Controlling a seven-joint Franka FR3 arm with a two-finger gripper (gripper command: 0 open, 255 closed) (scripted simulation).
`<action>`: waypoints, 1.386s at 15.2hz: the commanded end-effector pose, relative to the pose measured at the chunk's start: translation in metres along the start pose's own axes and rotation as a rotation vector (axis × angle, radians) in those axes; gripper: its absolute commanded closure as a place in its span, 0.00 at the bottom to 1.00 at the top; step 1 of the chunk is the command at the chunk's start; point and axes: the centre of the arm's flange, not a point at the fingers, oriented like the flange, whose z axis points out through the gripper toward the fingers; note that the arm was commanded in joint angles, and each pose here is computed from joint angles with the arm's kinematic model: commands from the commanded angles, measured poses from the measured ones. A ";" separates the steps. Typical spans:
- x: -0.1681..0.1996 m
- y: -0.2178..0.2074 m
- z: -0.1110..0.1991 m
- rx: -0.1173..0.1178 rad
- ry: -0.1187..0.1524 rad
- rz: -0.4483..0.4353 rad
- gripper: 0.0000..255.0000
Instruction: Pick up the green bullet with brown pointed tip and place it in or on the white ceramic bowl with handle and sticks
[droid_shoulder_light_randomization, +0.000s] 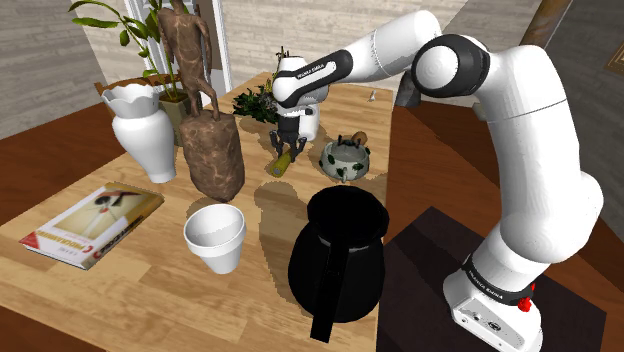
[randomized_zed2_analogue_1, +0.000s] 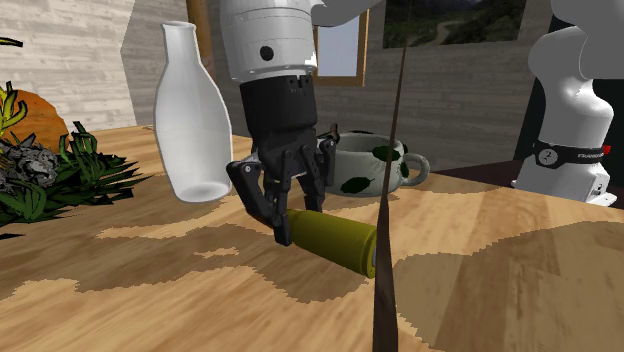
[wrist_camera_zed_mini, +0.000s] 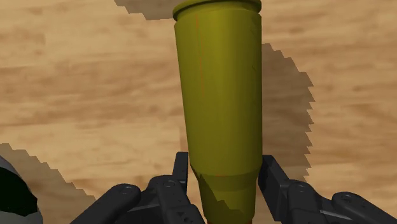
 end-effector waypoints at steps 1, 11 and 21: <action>-0.001 0.000 -0.005 -0.001 0.000 0.000 1.00; -0.010 0.001 -0.057 -0.001 0.000 0.000 1.00; -0.019 0.002 -0.109 -0.001 0.000 0.000 1.00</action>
